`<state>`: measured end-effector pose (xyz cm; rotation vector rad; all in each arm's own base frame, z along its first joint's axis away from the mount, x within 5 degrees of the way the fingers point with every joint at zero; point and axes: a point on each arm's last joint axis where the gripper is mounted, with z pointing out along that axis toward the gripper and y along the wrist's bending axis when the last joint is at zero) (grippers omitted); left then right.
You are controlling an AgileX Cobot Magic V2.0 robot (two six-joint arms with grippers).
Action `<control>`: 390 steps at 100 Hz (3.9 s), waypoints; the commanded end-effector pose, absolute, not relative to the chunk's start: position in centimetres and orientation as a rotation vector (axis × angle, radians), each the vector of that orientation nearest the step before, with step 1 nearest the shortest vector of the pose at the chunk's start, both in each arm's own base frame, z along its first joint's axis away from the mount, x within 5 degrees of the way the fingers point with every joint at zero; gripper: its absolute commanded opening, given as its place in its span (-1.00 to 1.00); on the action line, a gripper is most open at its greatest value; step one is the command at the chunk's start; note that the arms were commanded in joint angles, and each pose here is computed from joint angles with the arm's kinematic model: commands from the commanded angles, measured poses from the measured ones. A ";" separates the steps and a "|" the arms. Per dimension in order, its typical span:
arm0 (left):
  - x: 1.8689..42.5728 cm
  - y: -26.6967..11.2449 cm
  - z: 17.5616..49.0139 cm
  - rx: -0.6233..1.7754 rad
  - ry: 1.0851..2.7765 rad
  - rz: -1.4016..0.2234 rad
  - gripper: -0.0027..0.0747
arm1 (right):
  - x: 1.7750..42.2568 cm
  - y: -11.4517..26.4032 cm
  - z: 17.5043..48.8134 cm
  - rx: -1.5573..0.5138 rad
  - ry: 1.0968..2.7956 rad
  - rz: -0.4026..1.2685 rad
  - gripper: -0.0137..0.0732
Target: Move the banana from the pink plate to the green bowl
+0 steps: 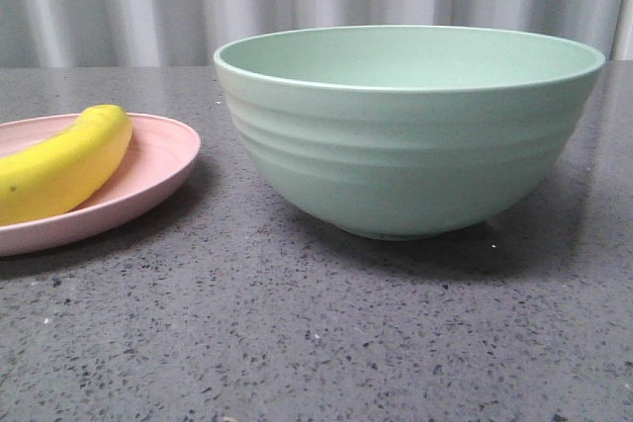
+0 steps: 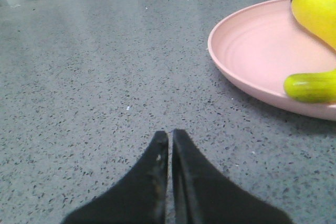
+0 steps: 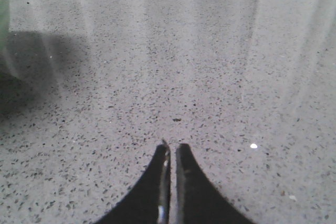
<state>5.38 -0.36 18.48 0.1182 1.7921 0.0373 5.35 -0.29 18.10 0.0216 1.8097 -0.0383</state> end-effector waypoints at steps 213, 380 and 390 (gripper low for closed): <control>5.4 0.0 20.9 0.126 1.485 0.136 -0.98 | 5.5 -0.2 18.8 0.004 1.662 -0.049 -0.83; 8.7 -0.4 30.2 0.015 1.604 -0.059 -0.03 | 9.9 -0.3 28.5 0.044 1.904 -0.013 -0.83; 9.0 -0.4 30.6 -0.054 1.568 -0.118 0.33 | 10.1 -0.3 28.4 0.045 1.915 -0.012 -0.83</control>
